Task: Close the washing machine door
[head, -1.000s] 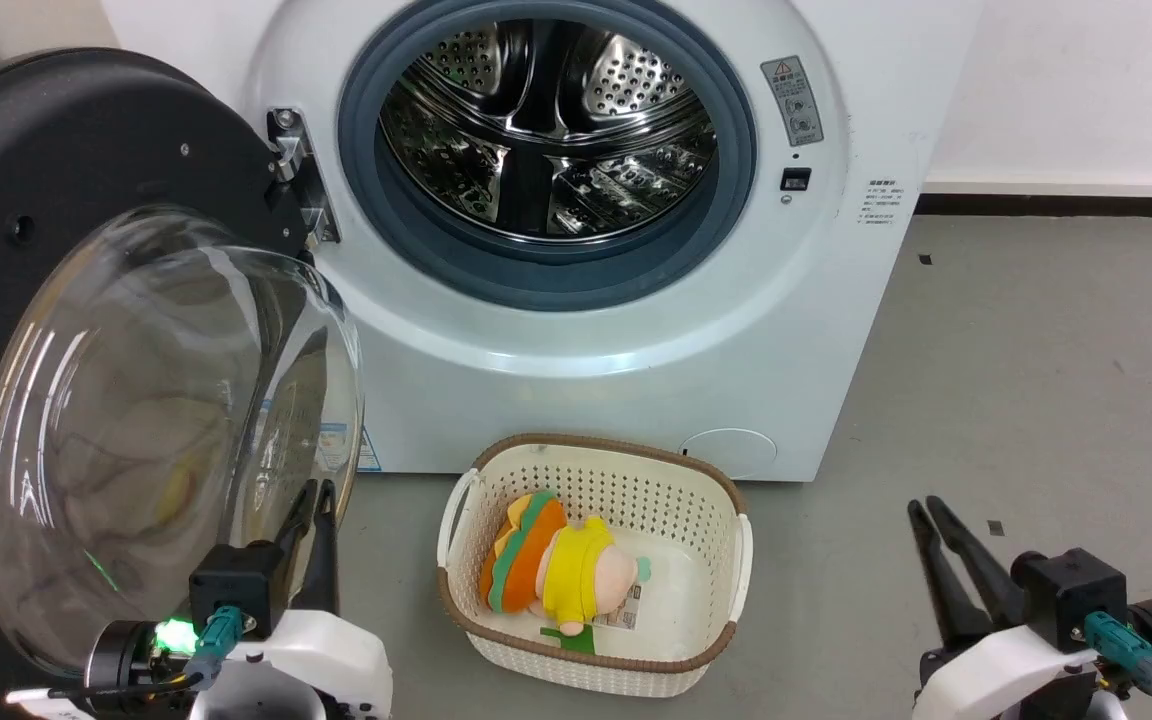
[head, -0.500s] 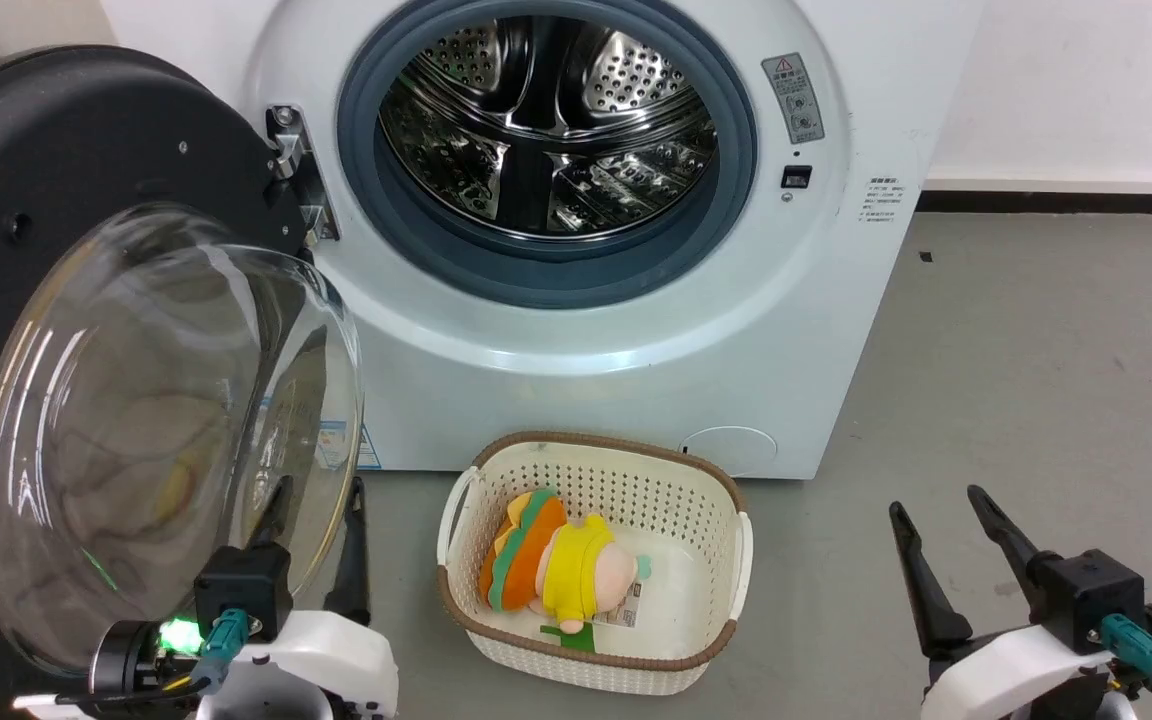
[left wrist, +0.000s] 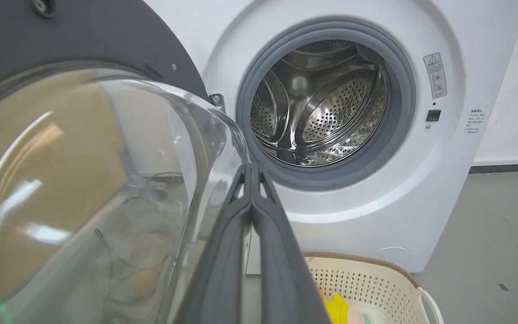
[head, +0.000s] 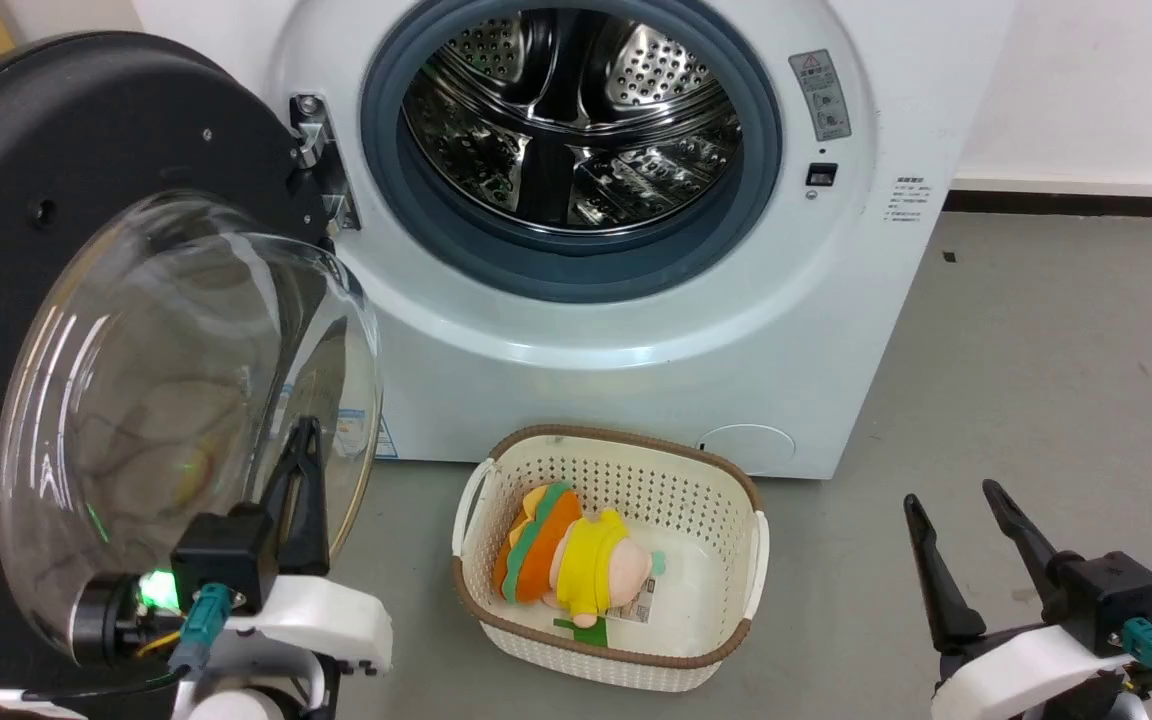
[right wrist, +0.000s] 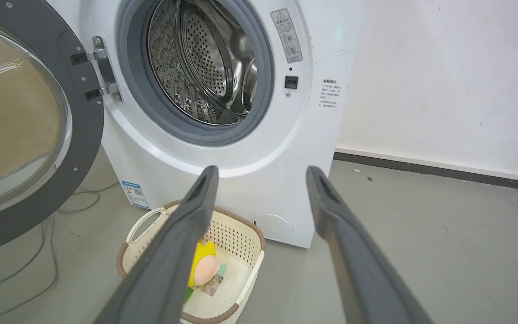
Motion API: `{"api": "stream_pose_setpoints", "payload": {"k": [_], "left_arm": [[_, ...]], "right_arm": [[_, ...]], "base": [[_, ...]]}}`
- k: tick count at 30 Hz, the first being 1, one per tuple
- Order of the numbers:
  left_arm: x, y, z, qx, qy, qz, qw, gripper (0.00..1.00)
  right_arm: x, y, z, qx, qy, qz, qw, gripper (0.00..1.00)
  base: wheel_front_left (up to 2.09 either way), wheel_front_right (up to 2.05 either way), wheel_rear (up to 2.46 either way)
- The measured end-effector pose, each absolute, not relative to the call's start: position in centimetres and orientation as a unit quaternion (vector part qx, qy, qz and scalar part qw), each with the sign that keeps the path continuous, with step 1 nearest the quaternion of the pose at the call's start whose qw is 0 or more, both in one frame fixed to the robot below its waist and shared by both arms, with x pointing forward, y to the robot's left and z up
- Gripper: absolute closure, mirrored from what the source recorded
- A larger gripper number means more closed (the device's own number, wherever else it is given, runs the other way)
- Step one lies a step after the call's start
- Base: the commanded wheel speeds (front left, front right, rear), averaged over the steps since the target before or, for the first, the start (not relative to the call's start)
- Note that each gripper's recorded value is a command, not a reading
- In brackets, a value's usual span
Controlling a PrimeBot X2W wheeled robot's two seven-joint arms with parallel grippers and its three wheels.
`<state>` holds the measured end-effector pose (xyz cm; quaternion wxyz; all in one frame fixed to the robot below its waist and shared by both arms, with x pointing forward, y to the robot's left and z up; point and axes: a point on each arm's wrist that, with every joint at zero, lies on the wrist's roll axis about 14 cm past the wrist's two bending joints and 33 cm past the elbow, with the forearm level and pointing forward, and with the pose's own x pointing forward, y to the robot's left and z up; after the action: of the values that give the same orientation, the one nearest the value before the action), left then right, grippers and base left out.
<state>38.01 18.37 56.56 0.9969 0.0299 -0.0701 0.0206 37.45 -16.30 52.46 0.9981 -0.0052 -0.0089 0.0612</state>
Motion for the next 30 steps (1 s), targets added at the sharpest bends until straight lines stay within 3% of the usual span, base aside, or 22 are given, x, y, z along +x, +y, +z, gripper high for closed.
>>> {"api": "stream_pose_setpoints", "payload": {"k": [17, 30], "left_arm": [[37.8, 22.3, 65.7, 0.030, -0.211, 0.066, 0.975, 1.00], [35.1, 28.6, 71.9, 0.005, -0.313, 0.133, 0.941, 1.00]], "right_arm": [[39.2, -14.5, 52.3, 0.010, -0.017, 0.087, 0.996, 0.00], [40.8, -12.3, 52.2, 0.016, -0.025, 0.116, 0.993, 0.00]], "base": [[0.00, 0.00, 0.00], [0.00, 0.00, 0.00]]}}
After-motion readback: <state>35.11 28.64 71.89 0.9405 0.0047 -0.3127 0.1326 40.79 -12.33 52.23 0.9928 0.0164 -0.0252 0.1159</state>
